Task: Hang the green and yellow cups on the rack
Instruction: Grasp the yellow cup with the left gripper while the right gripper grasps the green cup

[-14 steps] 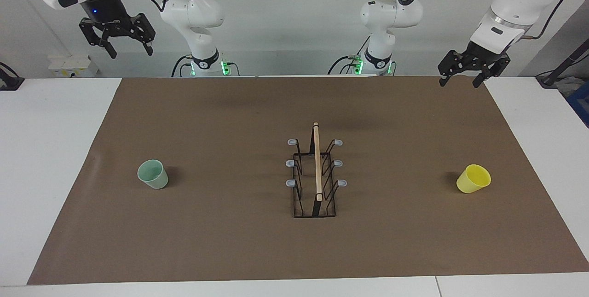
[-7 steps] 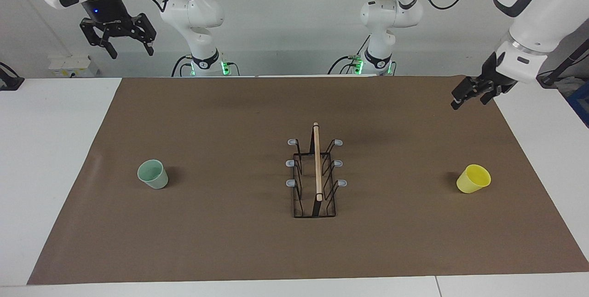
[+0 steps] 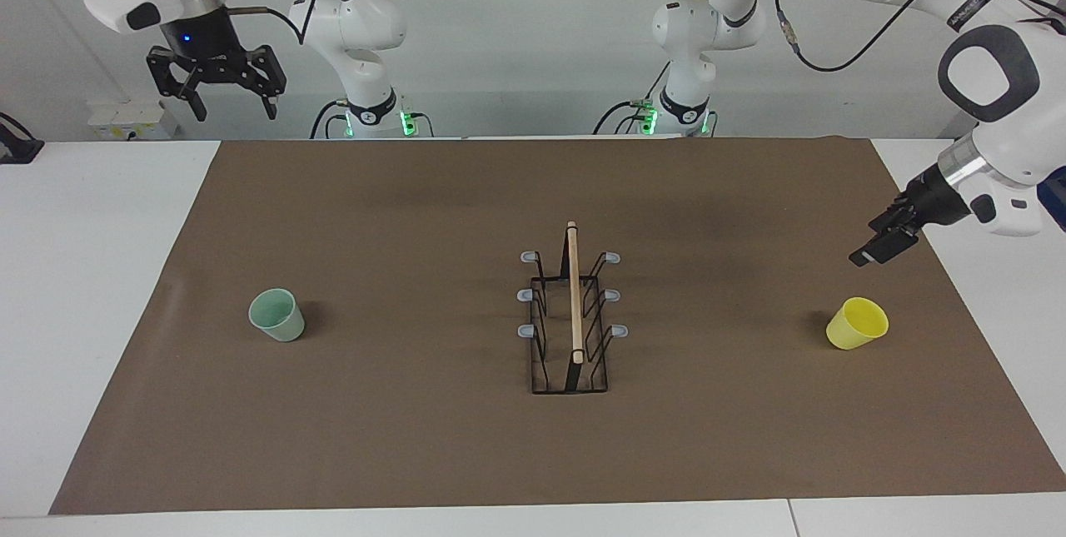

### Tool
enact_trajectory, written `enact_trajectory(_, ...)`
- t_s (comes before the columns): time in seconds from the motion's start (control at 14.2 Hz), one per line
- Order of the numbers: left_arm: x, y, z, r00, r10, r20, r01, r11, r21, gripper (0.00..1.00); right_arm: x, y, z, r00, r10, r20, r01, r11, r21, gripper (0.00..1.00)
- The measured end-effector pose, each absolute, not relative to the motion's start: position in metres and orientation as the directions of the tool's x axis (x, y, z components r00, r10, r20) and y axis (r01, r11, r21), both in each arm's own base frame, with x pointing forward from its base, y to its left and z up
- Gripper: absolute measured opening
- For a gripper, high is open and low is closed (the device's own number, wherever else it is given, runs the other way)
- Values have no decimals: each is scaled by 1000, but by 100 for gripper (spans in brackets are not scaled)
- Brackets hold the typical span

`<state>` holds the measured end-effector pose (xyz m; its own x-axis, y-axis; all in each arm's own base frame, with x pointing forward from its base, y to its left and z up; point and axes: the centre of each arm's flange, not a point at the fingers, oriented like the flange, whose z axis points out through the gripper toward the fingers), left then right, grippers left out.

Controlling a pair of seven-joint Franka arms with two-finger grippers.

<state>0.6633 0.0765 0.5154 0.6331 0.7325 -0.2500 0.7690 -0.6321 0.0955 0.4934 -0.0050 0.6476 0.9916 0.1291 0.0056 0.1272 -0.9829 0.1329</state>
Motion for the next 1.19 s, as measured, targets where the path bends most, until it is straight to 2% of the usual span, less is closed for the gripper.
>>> enact_trajectory(0.28, 688, 145, 443, 372, 844, -386, 924, -374, 73, 98, 526, 25, 592, 950, 275, -151, 309, -903, 298, 100)
enact_trajectory(0.42, 694, 172, 414, 290, 859, -422, 955, -292, 61, 98, 539, 30, 565, 902, 357, -242, 424, -835, 350, 100)
enact_trajectory(0.56, 697, 183, 404, 237, 864, -445, 970, -234, 62, 98, 548, 32, 541, 831, 448, -329, 552, -738, 388, 100)
enact_trajectory(0.91, 695, 230, 356, 102, 865, -492, 995, -89, 50, 98, 567, 27, 502, 668, 543, -509, 741, -552, 383, 100)
enact_trajectory(1.19, 694, 241, 343, 44, 849, -526, 998, -19, 52, 98, 568, 28, 500, 602, 580, -548, 796, -494, 351, 100)
